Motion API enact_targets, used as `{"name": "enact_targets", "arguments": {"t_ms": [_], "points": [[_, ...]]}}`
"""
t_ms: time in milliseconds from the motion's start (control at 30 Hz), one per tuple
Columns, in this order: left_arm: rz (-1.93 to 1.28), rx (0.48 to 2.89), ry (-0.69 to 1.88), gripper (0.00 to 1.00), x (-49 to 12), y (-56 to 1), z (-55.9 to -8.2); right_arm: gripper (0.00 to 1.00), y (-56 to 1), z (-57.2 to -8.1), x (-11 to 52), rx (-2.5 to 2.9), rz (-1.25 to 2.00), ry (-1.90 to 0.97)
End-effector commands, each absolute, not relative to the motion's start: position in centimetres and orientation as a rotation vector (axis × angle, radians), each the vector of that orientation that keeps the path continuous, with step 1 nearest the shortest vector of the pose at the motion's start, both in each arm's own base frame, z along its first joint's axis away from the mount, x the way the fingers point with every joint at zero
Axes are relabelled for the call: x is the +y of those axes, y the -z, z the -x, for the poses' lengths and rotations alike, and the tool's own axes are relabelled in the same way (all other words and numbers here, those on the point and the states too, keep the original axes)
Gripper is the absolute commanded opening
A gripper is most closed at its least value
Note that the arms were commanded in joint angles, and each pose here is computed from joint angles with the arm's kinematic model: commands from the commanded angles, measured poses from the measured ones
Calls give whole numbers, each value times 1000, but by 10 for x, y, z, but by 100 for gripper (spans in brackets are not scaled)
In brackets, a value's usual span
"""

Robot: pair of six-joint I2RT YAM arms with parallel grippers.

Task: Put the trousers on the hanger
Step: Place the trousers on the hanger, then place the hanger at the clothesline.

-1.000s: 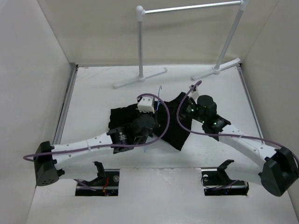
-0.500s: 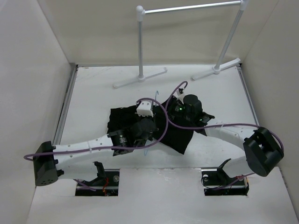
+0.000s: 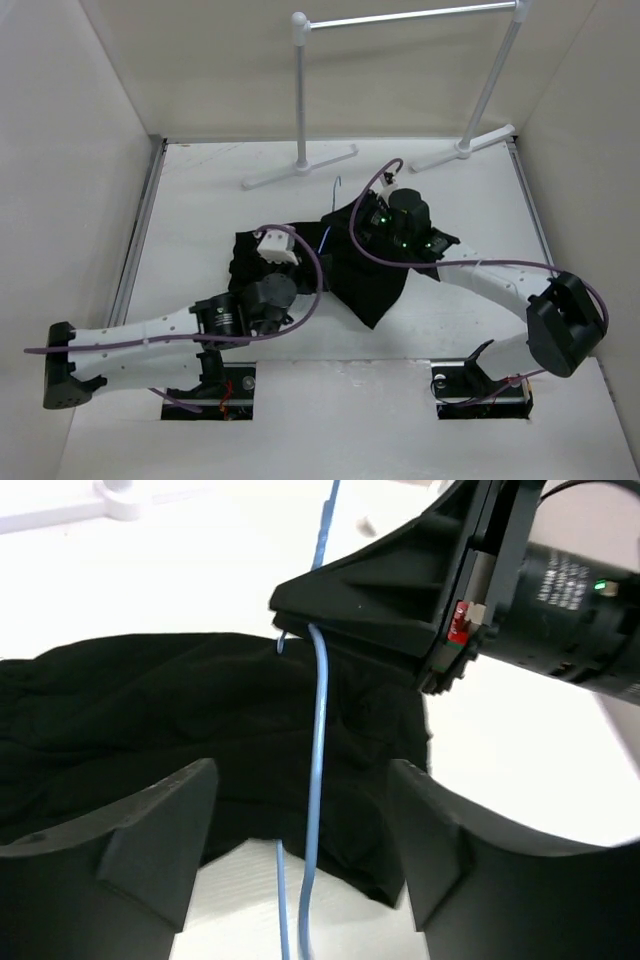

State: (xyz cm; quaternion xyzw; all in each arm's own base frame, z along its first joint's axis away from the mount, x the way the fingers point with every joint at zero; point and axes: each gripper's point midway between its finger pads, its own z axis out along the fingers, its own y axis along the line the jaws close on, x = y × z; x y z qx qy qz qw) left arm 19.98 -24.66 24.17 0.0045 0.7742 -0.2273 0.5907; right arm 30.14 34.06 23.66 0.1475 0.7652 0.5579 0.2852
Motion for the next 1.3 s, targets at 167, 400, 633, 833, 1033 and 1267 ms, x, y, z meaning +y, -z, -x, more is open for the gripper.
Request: {"name": "enact_targets", "arguments": {"t_ms": [167,400,633,833,1033,1267], "points": [[142,1672,606,92,-192,-307,-182,4,-318,-321,339,1822,-210,-1419],[228,1594,687,100,-168,-342,-181,3,-336,-327,341,1787,-169,-1391],[332,1507,611,100,-136,-373,-201,3,-375,-329,336,1732,-52,-1300],[273,1564,577,100,-150,-361,-214,2,-431,-345,304,1667,45,-1155],[228,1702,523,100,-177,-325,-248,0,-465,-381,262,1633,48,-1087],[274,1847,625,100,-196,-292,-271,0,-495,-444,211,1607,-23,-991]]}}
